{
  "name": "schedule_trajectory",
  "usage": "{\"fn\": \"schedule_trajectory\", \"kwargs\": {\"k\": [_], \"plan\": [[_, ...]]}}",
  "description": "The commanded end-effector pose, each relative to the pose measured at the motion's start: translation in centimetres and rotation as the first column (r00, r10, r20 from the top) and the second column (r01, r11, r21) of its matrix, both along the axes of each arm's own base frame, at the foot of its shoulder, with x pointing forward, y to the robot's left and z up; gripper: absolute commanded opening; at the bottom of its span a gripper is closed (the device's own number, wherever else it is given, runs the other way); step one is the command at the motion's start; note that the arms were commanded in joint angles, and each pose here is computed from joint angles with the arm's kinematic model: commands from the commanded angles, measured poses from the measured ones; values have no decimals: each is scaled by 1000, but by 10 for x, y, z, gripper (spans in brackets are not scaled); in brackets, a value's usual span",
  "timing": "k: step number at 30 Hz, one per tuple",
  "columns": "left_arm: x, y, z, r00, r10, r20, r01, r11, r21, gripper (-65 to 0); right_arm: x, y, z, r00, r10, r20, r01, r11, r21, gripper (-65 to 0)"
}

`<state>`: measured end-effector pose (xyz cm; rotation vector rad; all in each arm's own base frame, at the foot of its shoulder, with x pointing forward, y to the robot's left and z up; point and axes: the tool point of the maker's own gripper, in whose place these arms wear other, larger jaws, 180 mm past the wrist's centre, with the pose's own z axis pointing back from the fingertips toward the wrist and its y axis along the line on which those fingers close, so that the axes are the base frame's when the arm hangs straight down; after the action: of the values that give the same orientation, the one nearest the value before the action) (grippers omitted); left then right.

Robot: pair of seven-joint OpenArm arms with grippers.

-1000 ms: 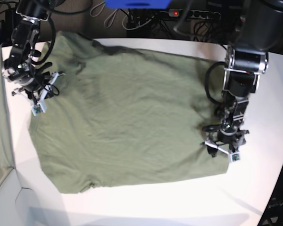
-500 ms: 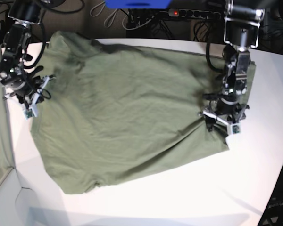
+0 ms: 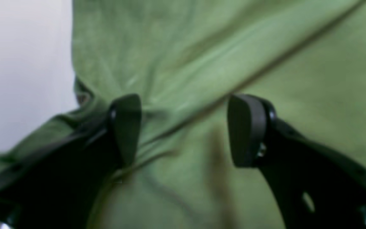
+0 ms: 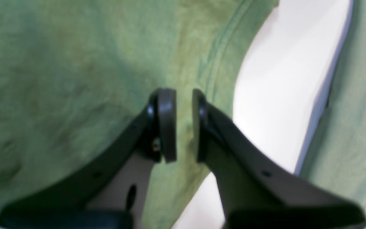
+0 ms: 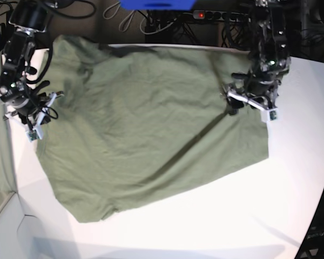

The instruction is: Layout the t-shirt on the table in an organized manner, then fold the t-shirt properly

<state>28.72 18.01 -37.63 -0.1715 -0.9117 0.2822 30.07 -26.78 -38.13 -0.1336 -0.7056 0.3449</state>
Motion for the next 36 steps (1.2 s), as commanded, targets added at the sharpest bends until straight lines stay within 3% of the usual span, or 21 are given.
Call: {"fn": "schedule_trajectory", "kwargs": {"k": [1,6,15,21,33,36], "plan": [[13,11,25,996,23,89,-26,999,24,-234,14,-2,17,998,7,63,-7,1000,-1,-560],[37,44,54,976,116,182,-124,992,33,-233,15,-2,18,998,7,66,-7,1000,-1,-560],[94,104,-3,945,326,37,-321,941,-104,-233,13,5,13,998,5,60,-6,1000,18,-560],[119,105,-20,944,329,-8,-327,937,-124,-233,11,5,12,999,4,53,-4,1000,17,-560],[123,71,-68,973,230,-23,-231,973,-21,-237,10,4,12,999,3,49,-4,1000,15,-560],[127,62,-74,978,205,-28,-205,979,-8,-316,10,4,12,999,3,49,-4,1000,15,-560]]}}
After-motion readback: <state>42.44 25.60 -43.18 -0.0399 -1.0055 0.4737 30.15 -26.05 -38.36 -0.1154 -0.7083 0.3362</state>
